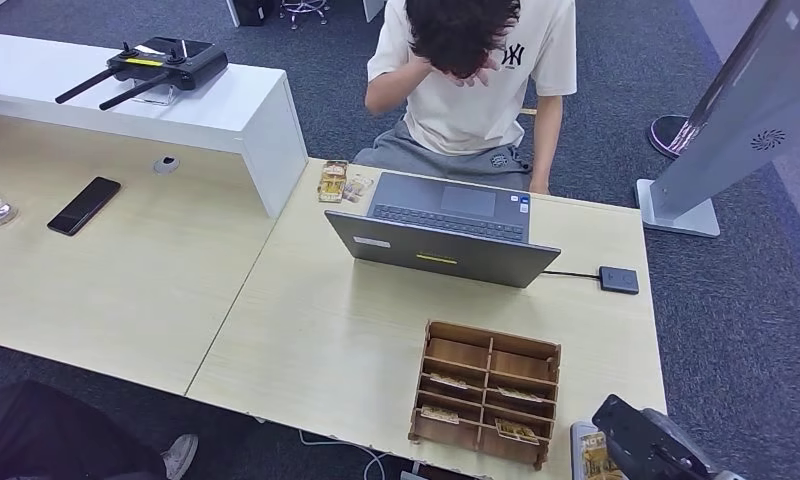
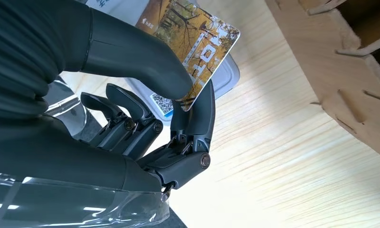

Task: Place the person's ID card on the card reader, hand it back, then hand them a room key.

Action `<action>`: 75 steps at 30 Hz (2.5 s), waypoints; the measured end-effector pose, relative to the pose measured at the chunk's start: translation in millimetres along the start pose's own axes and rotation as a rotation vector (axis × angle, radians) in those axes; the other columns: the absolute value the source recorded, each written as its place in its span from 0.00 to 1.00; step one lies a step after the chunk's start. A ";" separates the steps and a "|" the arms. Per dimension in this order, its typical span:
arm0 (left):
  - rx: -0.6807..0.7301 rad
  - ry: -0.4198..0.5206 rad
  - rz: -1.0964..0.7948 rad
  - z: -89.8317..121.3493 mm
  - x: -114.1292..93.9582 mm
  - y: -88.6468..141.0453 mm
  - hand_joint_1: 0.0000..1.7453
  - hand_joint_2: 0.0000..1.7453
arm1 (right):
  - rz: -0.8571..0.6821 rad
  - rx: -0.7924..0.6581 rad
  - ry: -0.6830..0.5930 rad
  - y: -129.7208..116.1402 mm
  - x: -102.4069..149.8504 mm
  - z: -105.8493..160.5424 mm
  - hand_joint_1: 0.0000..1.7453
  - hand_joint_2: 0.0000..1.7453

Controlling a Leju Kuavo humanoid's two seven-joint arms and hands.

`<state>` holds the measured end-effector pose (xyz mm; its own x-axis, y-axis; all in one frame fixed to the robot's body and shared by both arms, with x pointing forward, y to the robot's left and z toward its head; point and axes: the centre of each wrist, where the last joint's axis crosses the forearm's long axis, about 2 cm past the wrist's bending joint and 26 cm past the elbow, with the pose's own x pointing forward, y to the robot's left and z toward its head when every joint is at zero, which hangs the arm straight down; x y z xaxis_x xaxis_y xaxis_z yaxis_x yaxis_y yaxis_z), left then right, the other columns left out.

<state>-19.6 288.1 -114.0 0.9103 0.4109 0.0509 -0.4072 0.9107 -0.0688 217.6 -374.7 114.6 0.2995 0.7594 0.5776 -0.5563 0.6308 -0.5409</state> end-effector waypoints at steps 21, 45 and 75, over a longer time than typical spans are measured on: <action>0.006 -0.002 -0.006 0.1 1.4 2.9 0.00 0.00 | 0.058 0.018 0.067 -9.8 -12.0 -10.8 1.00 1.00; 0.007 0.000 -0.002 0.1 1.6 2.3 0.00 0.00 | 0.075 -0.011 0.082 1.4 -10.4 -17.5 1.00 1.00; 0.001 0.006 0.031 -0.4 -1.4 -9.2 0.00 0.00 | 0.076 -0.147 -0.062 27.9 40.1 -34.4 1.00 1.00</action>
<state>-17.1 279.1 -113.9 0.8975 0.4389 0.0426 -0.4356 0.8975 -0.0694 240.8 -321.1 101.6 0.2098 0.7975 0.5657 -0.4547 0.5918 -0.6656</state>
